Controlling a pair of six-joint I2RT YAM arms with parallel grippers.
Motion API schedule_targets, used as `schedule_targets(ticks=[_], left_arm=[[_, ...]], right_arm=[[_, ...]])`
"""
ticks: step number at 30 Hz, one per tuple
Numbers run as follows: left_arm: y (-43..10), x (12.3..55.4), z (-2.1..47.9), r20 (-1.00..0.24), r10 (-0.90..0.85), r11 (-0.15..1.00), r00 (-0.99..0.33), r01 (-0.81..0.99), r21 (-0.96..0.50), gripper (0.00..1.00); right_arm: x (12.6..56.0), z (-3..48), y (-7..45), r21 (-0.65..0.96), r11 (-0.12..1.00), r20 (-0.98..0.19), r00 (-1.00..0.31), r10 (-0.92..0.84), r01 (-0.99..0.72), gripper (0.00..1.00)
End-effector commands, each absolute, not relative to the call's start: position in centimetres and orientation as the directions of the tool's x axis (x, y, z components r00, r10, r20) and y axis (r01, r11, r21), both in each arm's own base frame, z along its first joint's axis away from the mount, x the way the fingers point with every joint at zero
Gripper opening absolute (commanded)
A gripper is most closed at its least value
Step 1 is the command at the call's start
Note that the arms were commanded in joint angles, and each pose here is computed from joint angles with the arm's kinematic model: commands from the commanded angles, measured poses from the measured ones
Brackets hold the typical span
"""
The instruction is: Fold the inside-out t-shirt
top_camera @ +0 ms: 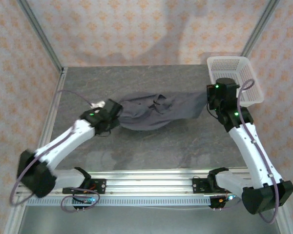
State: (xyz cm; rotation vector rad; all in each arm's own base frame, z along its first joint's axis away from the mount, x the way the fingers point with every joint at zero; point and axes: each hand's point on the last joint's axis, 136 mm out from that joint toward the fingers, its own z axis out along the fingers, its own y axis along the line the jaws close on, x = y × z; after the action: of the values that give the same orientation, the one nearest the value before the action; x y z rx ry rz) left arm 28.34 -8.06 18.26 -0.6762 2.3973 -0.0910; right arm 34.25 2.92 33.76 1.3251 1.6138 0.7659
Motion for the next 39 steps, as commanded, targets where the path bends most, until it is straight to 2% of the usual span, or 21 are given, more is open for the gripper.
schedule_targets(ticks=[1, 3, 7, 10, 13, 17, 22, 25, 27, 31, 35, 39], left_arm=[[-3.6, 28.0, 29.5, -0.8, -0.369, 0.91, -0.473, -0.357, -0.209, 0.0], [-3.0, 27.9, 34.9, -0.856, -0.325, 0.93, -0.401, -0.301, -0.212, 0.0], [-2.1, 27.3, 42.8, -0.901, -0.242, 0.953, -0.36, -0.261, -0.152, 0.0], [-3.4, 26.7, 47.1, -0.918, -0.262, 0.963, -0.299, -0.147, -0.227, 0.0], [-4.9, 26.3, 49.9, -0.914, -0.314, 0.949, -0.257, -0.045, -0.314, 0.0], [-6.8, 27.7, 49.7, -0.884, -0.342, 0.933, -0.318, -0.006, -0.359, 0.0], [-9.6, 32.4, 43.1, -0.805, -0.362, 0.92, -0.471, -0.04, -0.39, 0.0], [-11.2, 36.1, 35.1, -0.648, -0.455, 0.863, -0.611, -0.123, -0.489, 0.0], [-11.4, 38.1, 29.4, -0.557, -0.496, 0.838, -0.666, -0.201, -0.507, 0.0], [-10.9, 41.1, 20.9, -0.479, -0.539, 0.814, -0.693, -0.283, -0.508, 0.02], [-9.9, 43.8, 16.7, -0.465, -0.554, 0.81, -0.69, -0.318, -0.493, 0.25], [-8.5, 46.0, 16.3, -0.473, -0.561, 0.808, -0.679, -0.326, -0.491, 0.41]], right_arm=[[33.8, 43.7, 1.2, 0.912, 0.335, -0.358, 0.059, 0.932, 0.237, 0.0], [33.2, 48.2, 0.7, 0.899, 0.4, -0.42, 0.094, 0.903, 0.175, 0.0], [30.5, 56.1, -0.8, 0.864, 0.5, -0.501, 0.209, 0.84, 0.062, 0.0], [27.7, 60.5, -1.5, 0.841, 0.541, -0.515, 0.277, 0.811, -0.022, 0.0], [25.6, 63.4, -1.7, 0.821, 0.564, -0.513, 0.318, 0.797, -0.089, 0.0], [25.4, 64.1, -1.8, 0.813, 0.576, -0.526, 0.321, 0.788, -0.081, 0.0], [30.9, 58.2, -0.9, 0.776, 0.615, -0.631, 0.177, 0.755, 0.139, 0.0], [35.2, 51.9, 0.1, 0.708, 0.645, -0.682, 0.037, 0.731, 0.287, 0.0], [37.6, 47.3, 1.0, 0.663, 0.659, -0.687, -0.061, 0.724, 0.355, 0.0], [41.2, 37.1, 2.7, 0.608, 0.644, -0.629, -0.214, 0.748, 0.464, 0.0], [43.4, 29.6, 5.9, 0.662, 0.612, -0.522, -0.319, 0.791, 0.433, 0.0], [43.4, 26.7, 5.6, 0.642, 0.599, -0.512, -0.314, 0.8, 0.479, 0.0]])
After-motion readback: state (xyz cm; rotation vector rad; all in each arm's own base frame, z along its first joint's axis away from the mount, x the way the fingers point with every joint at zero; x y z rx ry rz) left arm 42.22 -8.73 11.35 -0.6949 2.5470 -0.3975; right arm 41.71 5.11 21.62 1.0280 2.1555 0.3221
